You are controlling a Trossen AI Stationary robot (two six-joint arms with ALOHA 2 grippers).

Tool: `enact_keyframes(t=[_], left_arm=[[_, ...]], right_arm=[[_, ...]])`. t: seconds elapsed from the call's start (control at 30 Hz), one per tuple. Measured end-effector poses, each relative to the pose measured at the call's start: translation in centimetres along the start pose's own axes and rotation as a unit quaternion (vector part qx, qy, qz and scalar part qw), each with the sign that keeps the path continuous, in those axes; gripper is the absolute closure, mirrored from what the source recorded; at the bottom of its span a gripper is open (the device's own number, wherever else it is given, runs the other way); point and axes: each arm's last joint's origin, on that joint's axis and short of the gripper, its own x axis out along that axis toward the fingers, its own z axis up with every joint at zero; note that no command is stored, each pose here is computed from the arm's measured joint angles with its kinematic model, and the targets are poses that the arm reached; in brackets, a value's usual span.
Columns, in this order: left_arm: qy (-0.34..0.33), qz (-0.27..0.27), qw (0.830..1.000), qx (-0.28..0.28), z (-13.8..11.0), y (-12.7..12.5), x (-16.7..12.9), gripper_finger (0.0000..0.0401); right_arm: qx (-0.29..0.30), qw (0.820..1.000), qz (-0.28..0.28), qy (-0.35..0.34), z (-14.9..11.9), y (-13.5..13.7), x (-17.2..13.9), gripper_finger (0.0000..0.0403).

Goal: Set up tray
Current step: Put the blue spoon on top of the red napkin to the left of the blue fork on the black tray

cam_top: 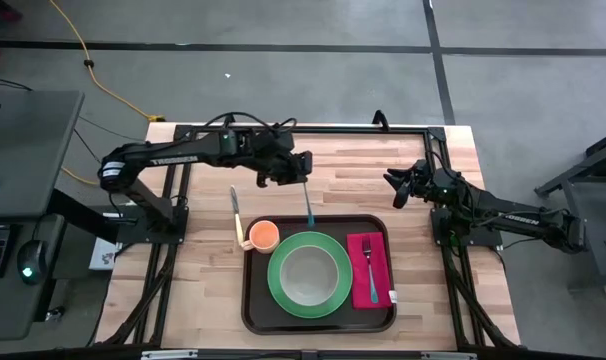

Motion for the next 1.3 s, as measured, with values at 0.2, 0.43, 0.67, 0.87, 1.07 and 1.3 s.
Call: enact_keyframes(t=[0.2,0.43,0.67,0.87,1.07,1.3], left_arm=[[0.004,0.004,1.0,0.008,0.1,-0.2,0.7,0.0365],[-0.002,0.005,1.0,0.009,0.3,-0.2,0.7,0.0364],[-0.01,0.005,1.0,0.011,1.4,0.1,0.5,0.0365],[-0.017,-0.013,1.0,0.022,1.8,-0.2,0.5,0.0365],[-0.024,-0.019,0.999,0.024,1.9,-0.4,1.2,0.0365],[-0.025,-0.035,0.998,0.036,2.2,-0.7,3.5,0.0365]], right_arm=[[0.005,1.0,0.0,0.0,0.0,0.0,0.0,0.0291],[0.015,1.0,0.001,0.0,0.0,0.0,0.0,0.0291],[0.042,0.999,0.031,0.0,0.2,0.2,0.0,0.0291],[0.084,0.995,0.048,-0.006,0.4,0.4,0.0,0.0291],[0.108,0.988,0.106,-0.019,1.1,1.1,0.3,0.0291],[0.138,0.975,0.173,-0.003,1.3,1.8,1.5,0.0291]])
